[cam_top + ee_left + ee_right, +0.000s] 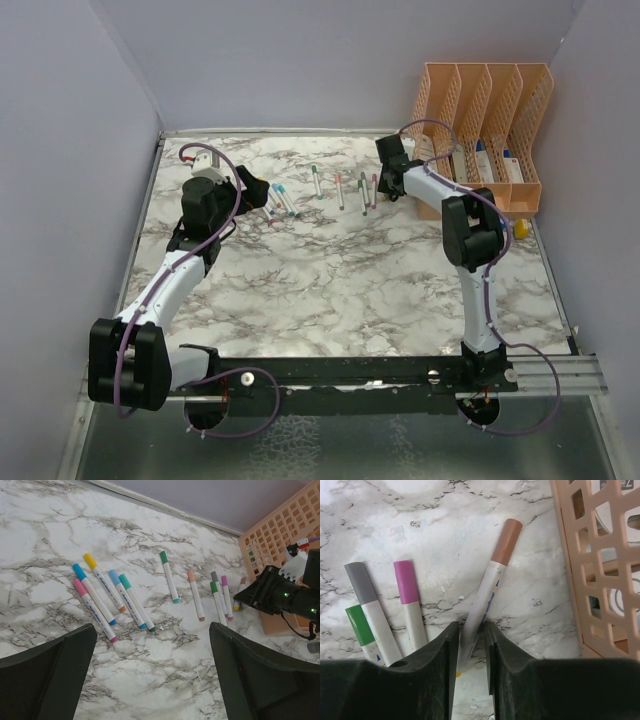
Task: Open the pen caps
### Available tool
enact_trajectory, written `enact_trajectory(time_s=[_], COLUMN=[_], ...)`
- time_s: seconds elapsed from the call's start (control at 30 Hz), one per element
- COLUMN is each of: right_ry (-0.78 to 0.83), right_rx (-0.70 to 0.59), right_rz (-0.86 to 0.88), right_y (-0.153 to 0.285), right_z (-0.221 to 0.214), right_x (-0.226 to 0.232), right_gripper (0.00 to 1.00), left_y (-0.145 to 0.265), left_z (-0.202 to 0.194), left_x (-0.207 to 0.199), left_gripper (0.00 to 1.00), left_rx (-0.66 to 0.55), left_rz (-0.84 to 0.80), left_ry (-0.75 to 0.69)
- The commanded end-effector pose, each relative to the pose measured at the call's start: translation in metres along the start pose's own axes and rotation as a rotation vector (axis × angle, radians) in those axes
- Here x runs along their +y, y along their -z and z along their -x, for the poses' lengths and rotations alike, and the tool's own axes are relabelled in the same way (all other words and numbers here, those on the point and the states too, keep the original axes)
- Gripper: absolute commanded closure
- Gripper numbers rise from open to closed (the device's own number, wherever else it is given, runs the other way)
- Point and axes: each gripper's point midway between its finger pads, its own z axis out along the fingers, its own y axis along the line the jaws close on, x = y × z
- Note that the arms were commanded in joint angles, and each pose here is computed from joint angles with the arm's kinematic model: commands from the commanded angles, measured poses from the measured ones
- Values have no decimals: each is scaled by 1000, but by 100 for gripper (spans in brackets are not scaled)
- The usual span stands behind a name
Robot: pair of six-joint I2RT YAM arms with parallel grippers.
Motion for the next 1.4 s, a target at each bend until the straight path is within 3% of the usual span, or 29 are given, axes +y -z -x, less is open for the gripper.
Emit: enact_trajectory(time_s=[0.0, 0.1, 0.4, 0.73, 1.03, 1.37], right_ry=[37, 37, 38, 20, 182, 333], right_rx=[160, 169, 148, -62, -298, -415], right_rz=[-13, -16, -43, 27, 312, 728], right_y=[-9, -6, 2, 54, 144, 229], right_z=[-57, -61, -57, 17, 45, 8], right_x=[-12, -15, -23, -16, 30, 96], right_gripper=[76, 77, 98, 99, 99, 99], left_y=[-3, -3, -2, -5, -24, -41], left_z=[5, 6, 7, 8, 1, -9], left_x=[-4, -3, -7, -21, -49, -79], left_gripper=[1, 1, 1, 1, 1, 8], left_rx=[-22, -24, -26, -13, 66, 128], left_rz=[-10, -6, -27, -94, -244, -383], left_ry=[4, 5, 4, 19, 98, 157])
